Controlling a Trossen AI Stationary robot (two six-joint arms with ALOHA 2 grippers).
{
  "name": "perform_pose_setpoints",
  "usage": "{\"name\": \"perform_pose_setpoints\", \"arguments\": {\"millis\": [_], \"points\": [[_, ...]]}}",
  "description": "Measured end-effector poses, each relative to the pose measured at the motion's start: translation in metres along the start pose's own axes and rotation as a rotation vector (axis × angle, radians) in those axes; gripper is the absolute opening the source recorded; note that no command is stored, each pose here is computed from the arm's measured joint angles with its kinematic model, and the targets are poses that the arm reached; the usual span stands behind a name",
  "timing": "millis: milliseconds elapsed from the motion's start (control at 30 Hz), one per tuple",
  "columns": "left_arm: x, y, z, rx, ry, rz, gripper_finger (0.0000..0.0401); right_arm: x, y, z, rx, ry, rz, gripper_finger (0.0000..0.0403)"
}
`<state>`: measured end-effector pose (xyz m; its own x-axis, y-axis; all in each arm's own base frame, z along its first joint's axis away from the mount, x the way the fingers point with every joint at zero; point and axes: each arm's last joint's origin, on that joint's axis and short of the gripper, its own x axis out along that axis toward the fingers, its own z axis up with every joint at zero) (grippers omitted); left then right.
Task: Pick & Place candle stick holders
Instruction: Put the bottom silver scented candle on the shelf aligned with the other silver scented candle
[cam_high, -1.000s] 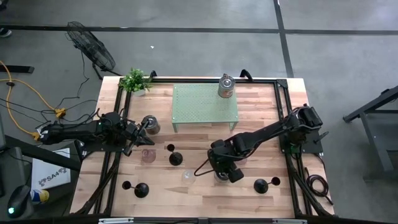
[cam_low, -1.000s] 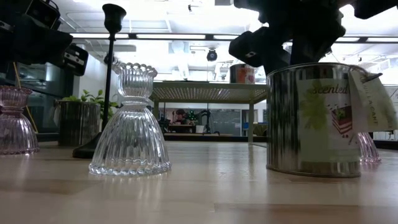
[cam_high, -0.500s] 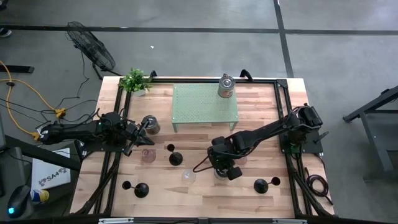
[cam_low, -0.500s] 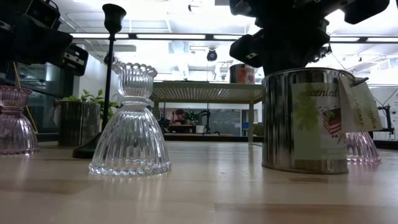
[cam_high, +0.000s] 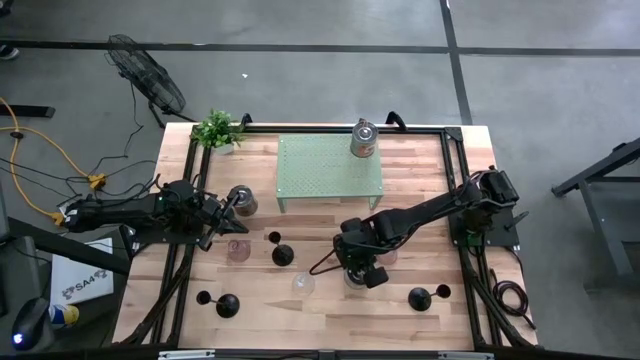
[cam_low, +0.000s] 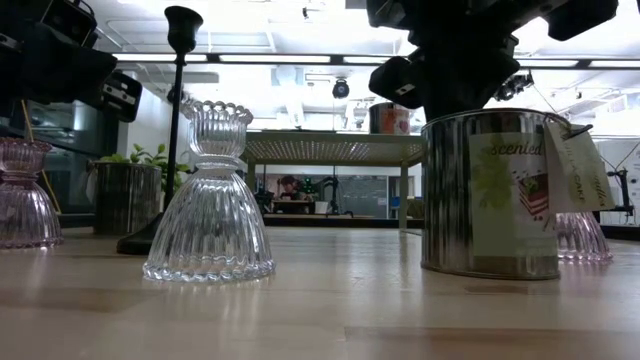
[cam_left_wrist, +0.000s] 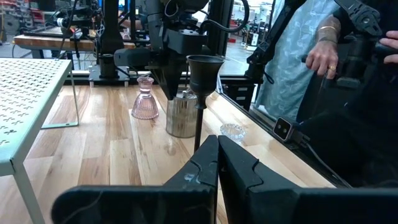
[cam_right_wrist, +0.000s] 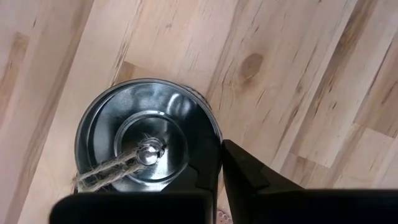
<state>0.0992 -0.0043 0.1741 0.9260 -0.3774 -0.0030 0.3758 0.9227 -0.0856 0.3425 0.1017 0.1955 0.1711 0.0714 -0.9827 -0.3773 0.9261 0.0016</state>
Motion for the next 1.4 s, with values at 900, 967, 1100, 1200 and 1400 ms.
{"name": "perform_pose_setpoints", "arguments": {"millis": [900,967,1100,1200,1400], "points": [[0.000,0.000,0.000,0.000,0.000,0.000,0.0000,-0.036,-0.017,0.011,0.174,0.049,0.032,0.0003],[0.000,0.000,0.000,0.000,0.000,0.000,0.0000,-0.039,-0.019,0.013,0.181,0.044,0.027,0.0003],[0.000,0.000,0.000,0.000,0.000,0.000,0.0000,-0.048,-0.021,0.015,0.177,0.036,0.026,0.0003],[0.000,0.000,0.000,0.000,0.000,0.000,0.0000,-0.059,-0.026,0.017,0.180,0.032,0.035,0.0003],[0.000,0.000,0.000,0.000,0.000,0.000,0.0000,-0.083,-0.039,0.021,0.189,-0.001,0.037,0.0003]]}}
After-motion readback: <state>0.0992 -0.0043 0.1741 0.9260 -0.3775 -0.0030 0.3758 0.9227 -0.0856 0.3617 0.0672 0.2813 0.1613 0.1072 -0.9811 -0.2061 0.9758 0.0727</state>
